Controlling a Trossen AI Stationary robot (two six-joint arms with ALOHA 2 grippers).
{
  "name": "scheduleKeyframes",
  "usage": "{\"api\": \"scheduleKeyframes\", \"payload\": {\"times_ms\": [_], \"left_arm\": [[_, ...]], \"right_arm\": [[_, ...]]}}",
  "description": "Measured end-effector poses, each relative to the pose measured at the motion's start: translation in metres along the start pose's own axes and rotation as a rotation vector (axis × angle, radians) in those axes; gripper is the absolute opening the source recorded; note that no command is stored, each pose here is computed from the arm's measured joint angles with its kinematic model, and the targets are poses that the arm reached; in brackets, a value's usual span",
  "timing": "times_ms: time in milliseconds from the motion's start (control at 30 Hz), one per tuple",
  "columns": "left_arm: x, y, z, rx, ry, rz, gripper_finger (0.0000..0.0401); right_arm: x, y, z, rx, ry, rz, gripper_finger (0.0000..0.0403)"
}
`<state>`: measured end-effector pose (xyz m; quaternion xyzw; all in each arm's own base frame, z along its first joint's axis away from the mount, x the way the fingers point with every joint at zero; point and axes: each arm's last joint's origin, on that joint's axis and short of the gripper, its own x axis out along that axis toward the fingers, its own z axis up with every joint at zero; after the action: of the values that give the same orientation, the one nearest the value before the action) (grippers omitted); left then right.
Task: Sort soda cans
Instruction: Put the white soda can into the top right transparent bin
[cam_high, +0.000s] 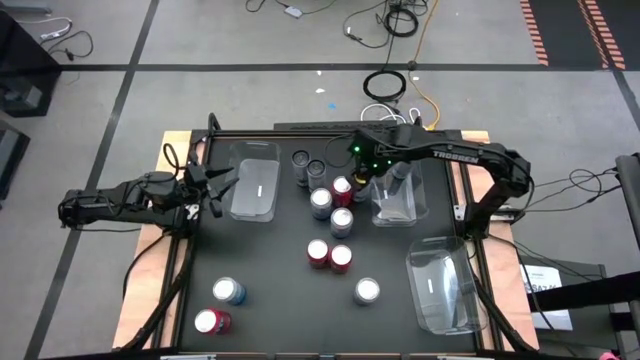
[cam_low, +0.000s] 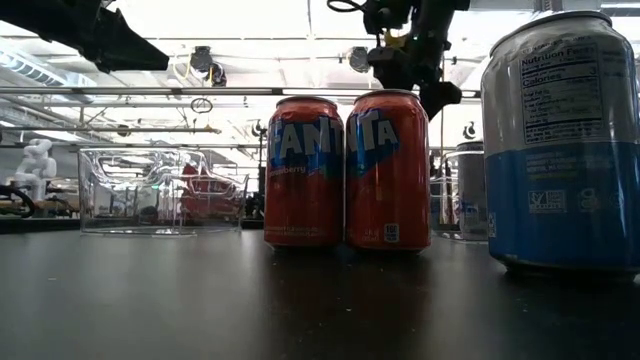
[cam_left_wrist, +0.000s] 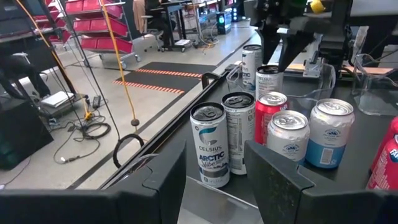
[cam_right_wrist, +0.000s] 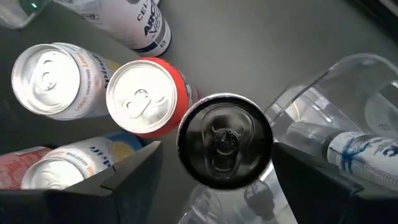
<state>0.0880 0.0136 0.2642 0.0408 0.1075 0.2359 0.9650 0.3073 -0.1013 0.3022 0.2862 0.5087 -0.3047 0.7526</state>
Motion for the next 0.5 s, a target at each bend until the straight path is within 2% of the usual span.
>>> {"api": "scheduleKeyframes", "payload": {"times_ms": [367, 500], "left_arm": [[0.0, 0.0, 0.0, 0.001, 0.0, 0.0, 0.0171], [0.0, 0.0, 0.0, 0.0, 0.0, 0.001, 0.0171]], "right_arm": [[-0.035, -0.006, -0.005, 0.021, -0.115, 0.06, 0.0293], [-0.036, -0.006, -0.005, 0.003, -0.116, 0.057, 0.0293]]}}
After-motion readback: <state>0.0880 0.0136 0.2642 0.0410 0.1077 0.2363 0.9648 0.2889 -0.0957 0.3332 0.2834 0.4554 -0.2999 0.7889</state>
